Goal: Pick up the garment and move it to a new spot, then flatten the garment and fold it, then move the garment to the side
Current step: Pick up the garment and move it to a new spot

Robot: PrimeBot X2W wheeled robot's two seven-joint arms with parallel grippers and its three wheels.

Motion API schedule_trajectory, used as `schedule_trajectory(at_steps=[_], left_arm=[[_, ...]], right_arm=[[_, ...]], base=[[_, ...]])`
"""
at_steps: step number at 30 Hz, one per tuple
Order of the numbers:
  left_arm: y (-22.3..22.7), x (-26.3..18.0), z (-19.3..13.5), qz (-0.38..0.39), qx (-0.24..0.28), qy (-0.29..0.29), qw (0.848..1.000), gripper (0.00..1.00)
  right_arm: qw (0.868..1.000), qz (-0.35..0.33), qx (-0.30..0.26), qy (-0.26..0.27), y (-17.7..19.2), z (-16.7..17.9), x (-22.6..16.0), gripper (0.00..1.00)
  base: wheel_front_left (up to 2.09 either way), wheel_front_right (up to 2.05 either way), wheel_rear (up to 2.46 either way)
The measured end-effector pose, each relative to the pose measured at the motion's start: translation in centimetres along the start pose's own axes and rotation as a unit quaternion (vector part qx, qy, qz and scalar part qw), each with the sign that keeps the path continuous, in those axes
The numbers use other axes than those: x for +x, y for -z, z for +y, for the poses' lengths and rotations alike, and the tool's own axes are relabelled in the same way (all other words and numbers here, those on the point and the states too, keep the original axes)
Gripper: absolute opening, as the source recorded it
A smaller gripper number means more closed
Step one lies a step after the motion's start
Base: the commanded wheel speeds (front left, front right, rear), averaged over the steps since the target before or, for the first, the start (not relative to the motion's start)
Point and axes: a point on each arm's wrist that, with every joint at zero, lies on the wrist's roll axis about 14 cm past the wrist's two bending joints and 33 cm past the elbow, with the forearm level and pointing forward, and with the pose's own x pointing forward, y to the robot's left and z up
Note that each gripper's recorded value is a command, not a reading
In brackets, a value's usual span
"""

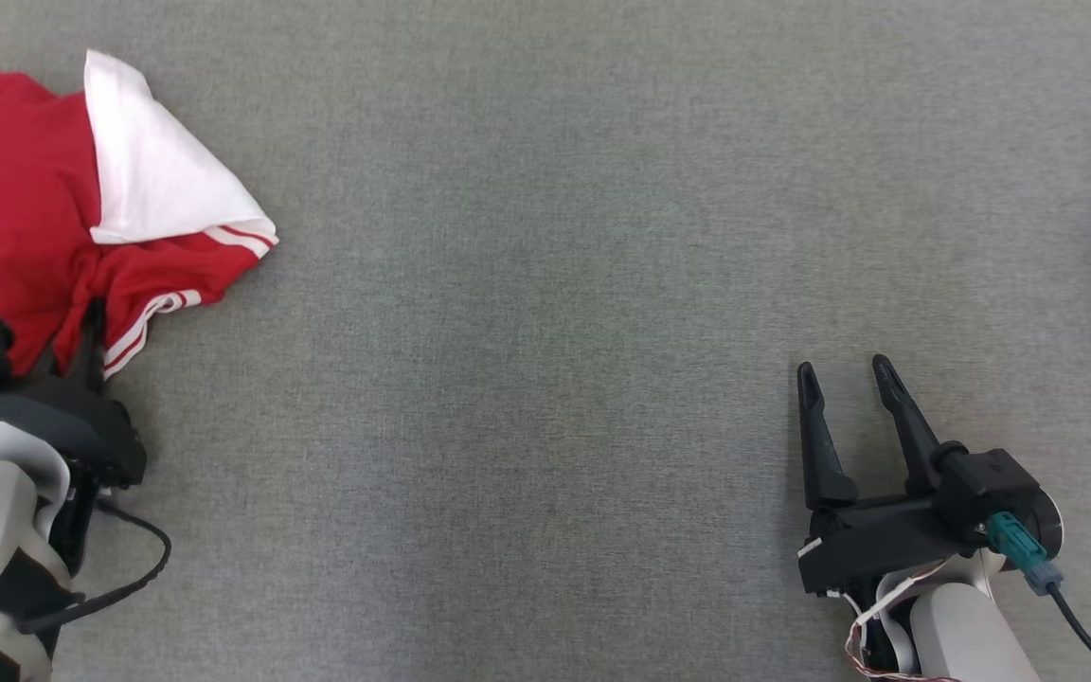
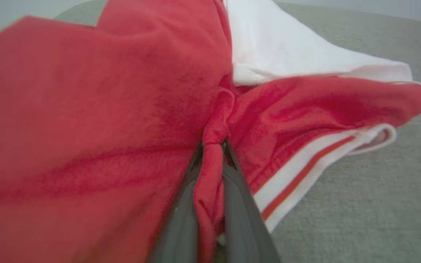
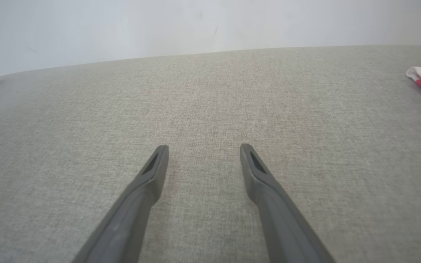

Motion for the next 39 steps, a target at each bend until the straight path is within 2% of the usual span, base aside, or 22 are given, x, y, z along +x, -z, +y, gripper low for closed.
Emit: schedule_trajectory(at_steps=[5,12,19,28,32,33,37,38,39], left_arm=[[-0.1,-0.4,-0.9,-0.002,-0.015,0.003,1.000,0.00],[-0.7,-1.5,-4.2,-0.016,-0.038,0.034,0.999,0.00],[-3.4,-2.7,-11.2,-0.059,-0.061,0.114,0.990,0.00],[-6.8,-4.9,-23.2,-0.103,-0.065,0.248,0.961,0.00],[-8.8,-6.3,-28.0,-0.129,-0.049,0.309,0.941,0.00],[-9.9,-7.0,-29.8,-0.144,-0.046,0.333,0.931,0.00],[-13.6,-8.3,-32.6,-0.195,-0.041,0.361,0.911,0.00],[-14.0,-8.3,-32.9,-0.201,-0.039,0.358,0.911,0.18],[-14.0,-8.3,-33.2,-0.202,-0.032,0.358,0.911,0.18]], right_arm=[[1.000,-0.007,0.006,0.019,-0.8,-0.9,-0.9,1.00],[0.999,-0.018,0.011,0.026,-1.8,-0.7,-2.0,1.00],[0.999,-0.038,0.015,0.030,-3.5,-0.6,-3.1,1.00],[0.997,-0.053,0.017,0.062,-4.9,-2.0,-5.8,1.00],[0.995,-0.050,0.018,0.084,-4.8,-3.0,-7.3,1.00],[0.994,-0.054,0.020,0.095,-5.0,-3.6,-8.0,1.00],[0.992,-0.057,0.024,0.111,-5.2,-4.2,-9.2,1.00],[0.992,-0.057,0.025,0.113,-5.2,-4.3,-9.5,1.00],[0.991,-0.058,0.025,0.115,-5.3,-4.4,-9.7,1.00]], base=[[0.00,0.00,0.00],[0.00,0.00,0.00],[0.00,0.00,0.00],[0.00,0.00,0.00],[0.00,0.00,0.00],[0.00,0.00,0.00],[0.00,0.00,0.00],[0.00,0.00,0.00],[0.00,0.00,0.00]])
